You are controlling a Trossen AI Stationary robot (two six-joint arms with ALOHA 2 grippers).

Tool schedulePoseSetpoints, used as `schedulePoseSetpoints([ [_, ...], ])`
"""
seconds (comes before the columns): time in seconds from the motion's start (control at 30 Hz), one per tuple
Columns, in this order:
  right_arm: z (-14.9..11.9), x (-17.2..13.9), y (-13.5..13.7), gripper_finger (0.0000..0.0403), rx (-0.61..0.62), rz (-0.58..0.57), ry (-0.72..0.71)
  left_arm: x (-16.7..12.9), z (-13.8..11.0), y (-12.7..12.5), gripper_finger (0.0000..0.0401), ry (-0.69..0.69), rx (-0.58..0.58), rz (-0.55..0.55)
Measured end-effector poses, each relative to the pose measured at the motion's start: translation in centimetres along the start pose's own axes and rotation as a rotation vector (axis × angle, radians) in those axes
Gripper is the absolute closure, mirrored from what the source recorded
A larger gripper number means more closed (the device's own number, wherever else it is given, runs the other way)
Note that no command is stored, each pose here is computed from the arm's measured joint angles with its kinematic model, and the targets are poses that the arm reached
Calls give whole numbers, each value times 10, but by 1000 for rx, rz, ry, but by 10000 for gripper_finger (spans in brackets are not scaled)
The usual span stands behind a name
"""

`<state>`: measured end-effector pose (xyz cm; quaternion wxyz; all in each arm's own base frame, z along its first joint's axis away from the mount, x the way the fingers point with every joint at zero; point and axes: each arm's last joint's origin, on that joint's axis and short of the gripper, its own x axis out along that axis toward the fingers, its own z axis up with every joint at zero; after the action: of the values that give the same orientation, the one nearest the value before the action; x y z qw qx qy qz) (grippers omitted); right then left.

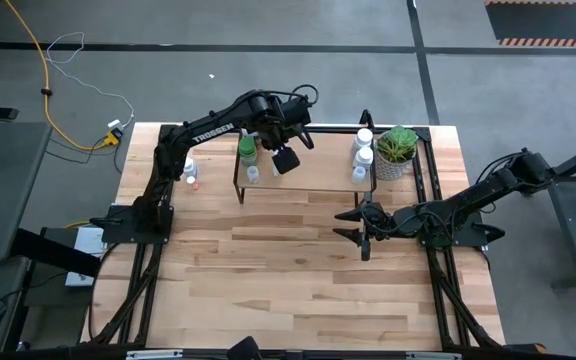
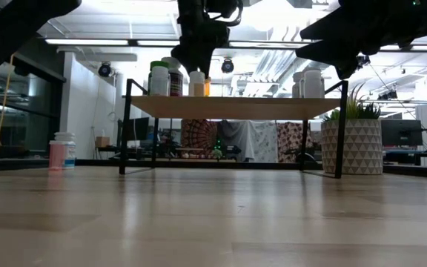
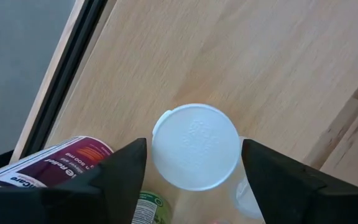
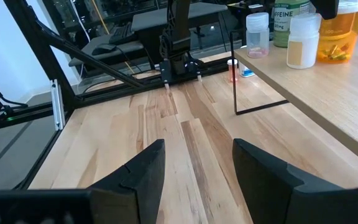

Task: Pick and place medicine bottles onto shelf by color
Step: Put the orange pill bottle on the shelf, then put the pink pill bottle on the shelf

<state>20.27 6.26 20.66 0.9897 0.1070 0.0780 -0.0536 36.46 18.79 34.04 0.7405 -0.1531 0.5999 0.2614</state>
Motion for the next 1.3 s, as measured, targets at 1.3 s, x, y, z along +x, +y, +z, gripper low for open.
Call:
schedulePoseSetpoints([
  [1.3, -1, 0, 0, 224, -4, -3, 14, -121, -39, -81, 133, -551, 167, -120],
])
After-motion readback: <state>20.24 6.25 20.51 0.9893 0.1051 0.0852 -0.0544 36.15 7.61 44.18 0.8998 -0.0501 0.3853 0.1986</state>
